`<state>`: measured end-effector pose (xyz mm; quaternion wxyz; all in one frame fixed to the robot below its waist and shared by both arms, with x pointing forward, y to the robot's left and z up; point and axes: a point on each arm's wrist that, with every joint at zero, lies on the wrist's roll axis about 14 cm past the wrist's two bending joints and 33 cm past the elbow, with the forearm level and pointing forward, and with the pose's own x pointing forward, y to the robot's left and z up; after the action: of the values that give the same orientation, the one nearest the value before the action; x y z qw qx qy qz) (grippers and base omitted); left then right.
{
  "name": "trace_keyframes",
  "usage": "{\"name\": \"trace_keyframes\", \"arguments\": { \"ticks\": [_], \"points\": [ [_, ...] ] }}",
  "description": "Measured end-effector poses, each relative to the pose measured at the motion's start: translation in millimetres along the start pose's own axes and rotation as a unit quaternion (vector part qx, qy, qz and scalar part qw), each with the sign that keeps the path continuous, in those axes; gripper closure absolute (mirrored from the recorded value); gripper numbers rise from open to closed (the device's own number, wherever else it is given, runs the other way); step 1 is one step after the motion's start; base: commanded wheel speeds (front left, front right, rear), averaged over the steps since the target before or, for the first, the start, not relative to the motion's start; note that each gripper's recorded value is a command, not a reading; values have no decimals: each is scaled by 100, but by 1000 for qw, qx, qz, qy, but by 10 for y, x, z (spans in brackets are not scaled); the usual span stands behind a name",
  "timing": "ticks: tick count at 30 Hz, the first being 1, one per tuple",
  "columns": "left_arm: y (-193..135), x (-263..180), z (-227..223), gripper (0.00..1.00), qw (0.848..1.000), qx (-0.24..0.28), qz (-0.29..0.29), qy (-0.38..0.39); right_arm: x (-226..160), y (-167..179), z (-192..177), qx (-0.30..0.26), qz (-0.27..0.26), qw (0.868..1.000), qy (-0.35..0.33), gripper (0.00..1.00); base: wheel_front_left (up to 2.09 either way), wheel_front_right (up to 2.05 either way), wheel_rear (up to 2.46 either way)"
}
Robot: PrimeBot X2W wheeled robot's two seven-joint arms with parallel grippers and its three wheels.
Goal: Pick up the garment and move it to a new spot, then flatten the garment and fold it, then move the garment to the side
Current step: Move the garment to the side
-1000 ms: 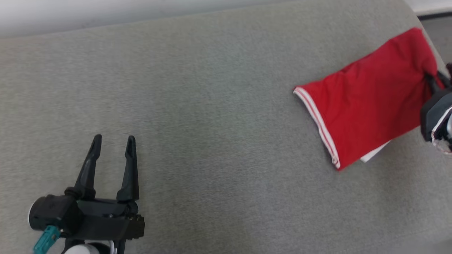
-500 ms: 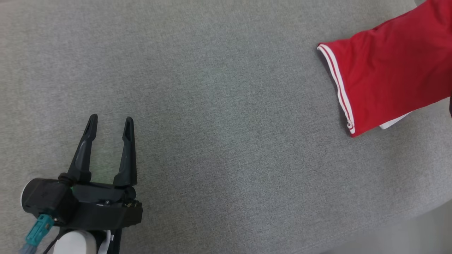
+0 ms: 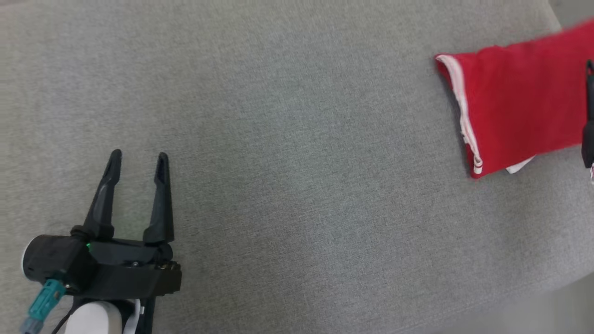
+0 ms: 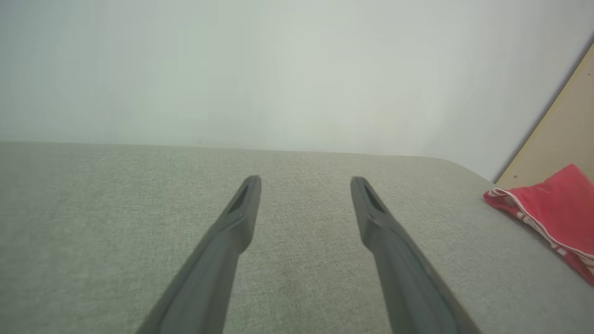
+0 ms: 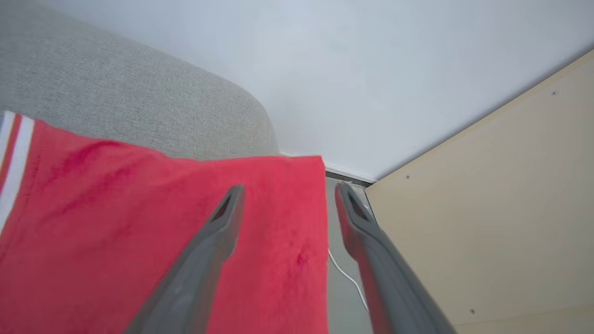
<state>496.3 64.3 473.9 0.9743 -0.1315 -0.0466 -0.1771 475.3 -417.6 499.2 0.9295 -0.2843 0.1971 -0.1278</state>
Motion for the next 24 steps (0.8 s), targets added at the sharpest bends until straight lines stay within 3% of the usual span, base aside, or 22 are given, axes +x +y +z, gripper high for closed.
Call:
{"name": "trace_keyframes", "arguments": {
  "ticks": [7, 11, 17, 24],
  "points": [
    [157, -198, 175, 0, 999, 11, 35, -5, -171, 194, 289, 22, 27, 996, -78, 0, 0, 0, 0],
    [249, -429, 213, 0, 998, 16, 60, 7, -350, 370, 424, 62, 50, 990, -119, 0, 0, 0, 0],
    [398, -815, 360, 0, 994, 27, 101, 10, -729, 748, 599, 130, 95, 971, -176, 0, 0, 0, 0],
    [533, -1296, 576, 0, 988, 46, 146, 0, -1266, 1182, 811, 198, 141, 939, -245, 0, 0, 0, 0]
  ]
}}
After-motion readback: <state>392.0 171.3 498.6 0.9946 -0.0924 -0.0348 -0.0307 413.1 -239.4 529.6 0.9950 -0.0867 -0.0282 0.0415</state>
